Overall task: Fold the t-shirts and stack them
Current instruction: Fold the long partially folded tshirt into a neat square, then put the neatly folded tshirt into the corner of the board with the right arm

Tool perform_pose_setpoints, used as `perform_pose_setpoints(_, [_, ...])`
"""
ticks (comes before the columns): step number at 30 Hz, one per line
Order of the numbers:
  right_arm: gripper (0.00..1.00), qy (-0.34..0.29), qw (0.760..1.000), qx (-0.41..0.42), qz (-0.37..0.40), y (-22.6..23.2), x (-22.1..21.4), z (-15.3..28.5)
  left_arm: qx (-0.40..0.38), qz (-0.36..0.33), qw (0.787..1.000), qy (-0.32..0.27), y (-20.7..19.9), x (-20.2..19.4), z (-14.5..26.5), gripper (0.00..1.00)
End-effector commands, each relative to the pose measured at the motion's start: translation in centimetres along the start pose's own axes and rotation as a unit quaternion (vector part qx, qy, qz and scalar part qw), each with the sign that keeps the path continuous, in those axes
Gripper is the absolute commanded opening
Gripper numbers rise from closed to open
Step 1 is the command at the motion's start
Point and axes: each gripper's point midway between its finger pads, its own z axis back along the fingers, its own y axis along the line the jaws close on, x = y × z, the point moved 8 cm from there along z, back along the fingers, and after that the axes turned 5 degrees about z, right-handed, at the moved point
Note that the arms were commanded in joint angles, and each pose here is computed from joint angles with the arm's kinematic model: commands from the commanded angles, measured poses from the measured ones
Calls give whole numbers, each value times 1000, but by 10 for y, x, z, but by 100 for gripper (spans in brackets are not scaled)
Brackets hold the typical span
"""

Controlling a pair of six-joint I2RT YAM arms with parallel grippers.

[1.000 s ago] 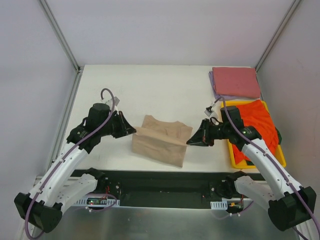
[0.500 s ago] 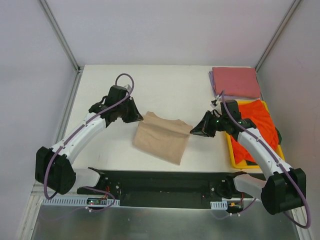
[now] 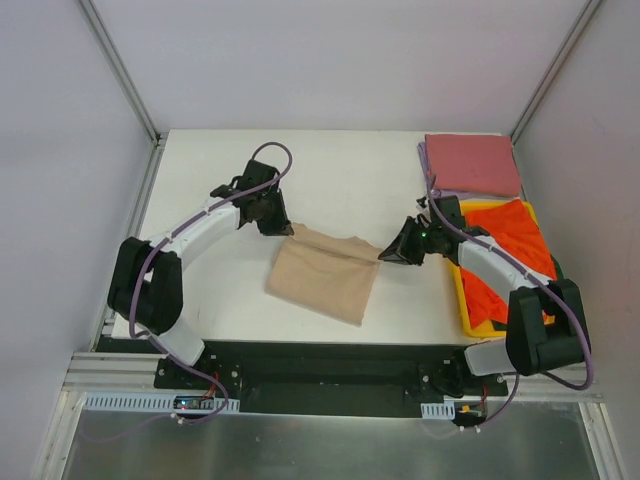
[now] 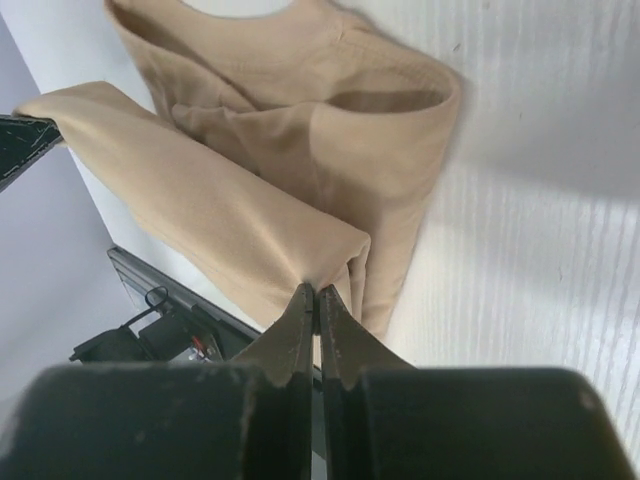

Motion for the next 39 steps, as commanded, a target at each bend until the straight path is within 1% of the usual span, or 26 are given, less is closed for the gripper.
perform_pose_setpoints(1, [0,-29,999,-20,9,-9,17,-12,30,-10,999,-38,5,25,-9,0])
perform_pose_setpoints(3, [0,-28,999,-34,9,-13,21,-18,32,-11,999,-31,6,27,-14,0])
perform_pose_setpoints(5, [5,-32,998,-43,14,-15,27,-22,30,-10,999,-26,5,29,-19,1])
perform_pose_setpoints(6, [8,-34,998,-47,14,-15,31,-24,28,-10,999,-25,4,31,-19,9])
perform_pose_setpoints(8, [27,-42,998,-51,17,-14,36,-25,24,-18,999,-31,0,35,-18,31])
perform_pose_setpoints(9, [44,-48,997,-49,19,-12,38,-23,15,-21,999,-34,-3,38,-15,43])
perform_pose_setpoints(10, [54,-55,997,-48,21,-9,40,-20,6,-23,999,-33,-6,38,-12,56])
perform_pose_setpoints(11, [59,-64,997,-44,25,-5,41,-16,-1,-23,999,-36,-8,38,-6,66])
perform_pose_setpoints(12, [68,-70,996,-42,28,-2,41,-11,-9,-23,999,-37,-10,37,-2,74])
perform_pose_setpoints(13, [81,-77,996,-43,31,0,40,-6,-16,-23,999,-38,-11,35,4,99])
perform_pose_setpoints(14, [96,-85,995,-40,37,4,39,0,-26,-25,999,-37,-13,33,10,99])
perform_pose_setpoints(17, [96,-94,993,-21,64,13,26,12,-68,-27,997,-25,-17,23,23,99])
perform_pose_setpoints(19, [96,-90,992,11,87,23,16,15,-120,-32,992,-7,-23,15,27,99])
perform_pose_setpoints(22, [96,-69,988,66,119,41,2,10,-168,-31,985,25,-30,10,21,99])
perform_pose_setpoints(25, [96,-47,987,78,132,53,-2,-3,-192,-32,980,51,-38,12,10,99])
perform_pose_setpoints(28, [96,-41,988,68,132,56,4,-17,-195,-27,978,72,-40,16,-6,99])
perform_pose_setpoints(33, [96,-53,991,20,118,42,30,-41,-177,-18,982,71,-40,28,-37,99])
perform_pose_setpoints(36, [96,-53,993,-12,108,27,44,-58,-148,-4,986,75,-31,31,-60,99])
perform_pose_setpoints(39, [96,-34,995,-35,92,11,49,-75,-107,23,991,81,-13,27,-79,99])
